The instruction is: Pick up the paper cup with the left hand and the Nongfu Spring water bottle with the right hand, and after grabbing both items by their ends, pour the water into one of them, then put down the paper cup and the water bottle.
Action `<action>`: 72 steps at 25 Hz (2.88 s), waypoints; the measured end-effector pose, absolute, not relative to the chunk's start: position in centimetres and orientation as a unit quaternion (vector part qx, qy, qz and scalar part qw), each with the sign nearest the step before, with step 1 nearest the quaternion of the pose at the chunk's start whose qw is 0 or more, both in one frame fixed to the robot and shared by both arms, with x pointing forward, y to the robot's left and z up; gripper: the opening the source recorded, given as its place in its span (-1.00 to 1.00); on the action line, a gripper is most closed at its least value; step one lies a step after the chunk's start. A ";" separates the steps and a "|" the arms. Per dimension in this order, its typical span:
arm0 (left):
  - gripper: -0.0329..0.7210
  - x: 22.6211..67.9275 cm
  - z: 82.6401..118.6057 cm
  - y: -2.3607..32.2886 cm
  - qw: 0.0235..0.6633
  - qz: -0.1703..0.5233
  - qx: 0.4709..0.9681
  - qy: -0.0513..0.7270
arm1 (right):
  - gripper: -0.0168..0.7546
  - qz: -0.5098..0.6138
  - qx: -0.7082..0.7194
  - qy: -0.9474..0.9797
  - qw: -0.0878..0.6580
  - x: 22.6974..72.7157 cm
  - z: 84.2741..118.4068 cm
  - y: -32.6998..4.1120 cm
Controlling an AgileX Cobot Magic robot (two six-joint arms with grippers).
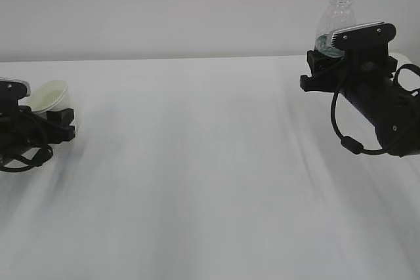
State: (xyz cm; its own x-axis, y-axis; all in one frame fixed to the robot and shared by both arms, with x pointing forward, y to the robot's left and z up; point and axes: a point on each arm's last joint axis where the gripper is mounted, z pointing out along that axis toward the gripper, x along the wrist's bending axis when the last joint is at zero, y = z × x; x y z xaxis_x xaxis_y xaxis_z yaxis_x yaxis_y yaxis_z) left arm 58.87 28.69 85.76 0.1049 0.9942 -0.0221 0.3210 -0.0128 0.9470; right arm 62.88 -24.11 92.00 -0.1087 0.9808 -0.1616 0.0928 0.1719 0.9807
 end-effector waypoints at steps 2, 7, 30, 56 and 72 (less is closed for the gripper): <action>0.17 58.9 85.8 28.7 0.439 0.383 0.600 0.548 | 0.25 0.455 0.455 0.590 0.488 62.9 92.0 -24.1; 0.17 58.9 85.7 28.7 0.439 0.383 0.601 0.548 | 0.25 0.455 0.455 0.590 0.488 62.9 92.0 -24.1; 0.62 58.8 85.5 28.7 0.431 0.377 0.605 0.553 | 0.25 0.455 0.455 0.590 0.488 62.9 92.0 -24.1; 0.66 57.7 85.6 28.8 0.407 0.358 0.619 0.568 | 0.25 0.455 0.455 0.590 0.488 62.9 92.0 -24.1; 0.66 54.2 86.7 28.8 0.407 0.355 0.619 0.570 | 0.25 0.455 0.455 0.590 0.488 62.9 92.0 -24.1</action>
